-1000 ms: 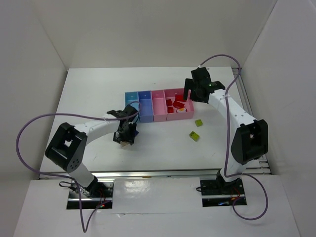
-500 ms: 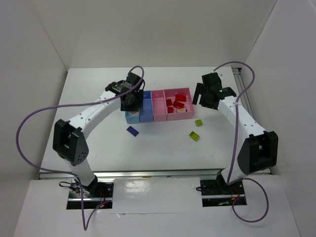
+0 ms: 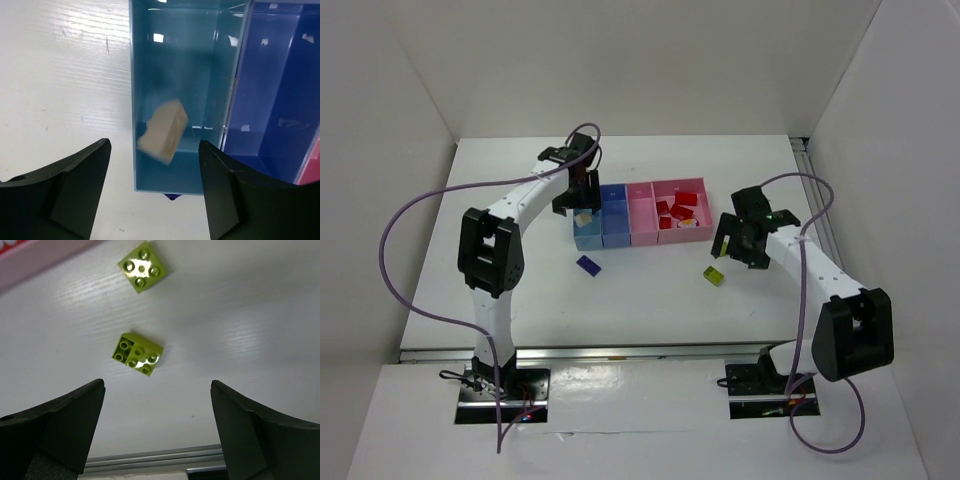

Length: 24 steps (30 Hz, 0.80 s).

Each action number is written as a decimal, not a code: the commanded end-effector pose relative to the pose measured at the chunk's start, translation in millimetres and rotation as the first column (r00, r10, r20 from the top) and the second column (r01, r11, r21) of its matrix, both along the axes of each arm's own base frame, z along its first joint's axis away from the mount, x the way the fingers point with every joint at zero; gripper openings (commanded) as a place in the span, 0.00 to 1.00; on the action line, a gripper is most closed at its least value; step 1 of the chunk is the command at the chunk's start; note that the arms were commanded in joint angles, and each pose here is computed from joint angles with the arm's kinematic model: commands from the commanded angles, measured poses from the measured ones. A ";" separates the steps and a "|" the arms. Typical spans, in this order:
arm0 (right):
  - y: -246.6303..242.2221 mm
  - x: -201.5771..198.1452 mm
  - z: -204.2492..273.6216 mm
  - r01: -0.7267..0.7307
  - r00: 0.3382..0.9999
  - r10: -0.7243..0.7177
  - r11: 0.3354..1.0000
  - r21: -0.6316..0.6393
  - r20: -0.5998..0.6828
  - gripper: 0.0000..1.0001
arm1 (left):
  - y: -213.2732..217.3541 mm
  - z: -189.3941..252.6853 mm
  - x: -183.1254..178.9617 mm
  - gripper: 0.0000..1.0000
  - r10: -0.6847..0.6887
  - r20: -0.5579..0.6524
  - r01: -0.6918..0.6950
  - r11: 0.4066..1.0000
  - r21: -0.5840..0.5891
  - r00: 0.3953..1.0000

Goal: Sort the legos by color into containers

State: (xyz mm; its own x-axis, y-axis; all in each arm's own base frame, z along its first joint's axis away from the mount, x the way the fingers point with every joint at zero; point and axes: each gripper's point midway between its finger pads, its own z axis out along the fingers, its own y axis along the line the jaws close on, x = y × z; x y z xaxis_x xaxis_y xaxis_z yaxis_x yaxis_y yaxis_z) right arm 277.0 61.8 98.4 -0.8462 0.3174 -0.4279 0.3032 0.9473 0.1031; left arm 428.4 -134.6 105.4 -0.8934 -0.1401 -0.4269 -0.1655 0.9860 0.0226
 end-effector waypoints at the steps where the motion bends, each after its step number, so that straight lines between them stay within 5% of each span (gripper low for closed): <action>1: 18.2 -7.9 -6.3 -0.028 1.000 0.028 0.998 0.051 0.001 0.94 | -9.2 16.2 3.9 0.82 -0.036 0.026 0.036 0.999 -0.028 0.999; 15: 38.8 -5.0 -62.9 -0.113 0.989 0.120 0.990 0.082 -0.087 0.94 | -22.0 89.6 3.9 0.84 -0.084 0.183 0.105 0.989 -0.107 0.979; 24: 28.4 7.3 -83.7 -0.201 0.972 0.180 0.970 -0.137 -0.153 0.69 | -15.6 108.8 -5.8 0.84 -0.086 0.212 0.109 0.989 -0.100 0.973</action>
State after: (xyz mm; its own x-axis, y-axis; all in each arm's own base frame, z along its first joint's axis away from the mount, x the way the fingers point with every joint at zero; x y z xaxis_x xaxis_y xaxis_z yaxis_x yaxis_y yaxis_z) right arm 268.1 99.0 10.5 -0.9522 0.1337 -0.2746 0.1368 0.9906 0.0080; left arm 428.6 -153.4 197.1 -0.8109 -0.1448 -0.5670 -0.0882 0.9881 -0.1262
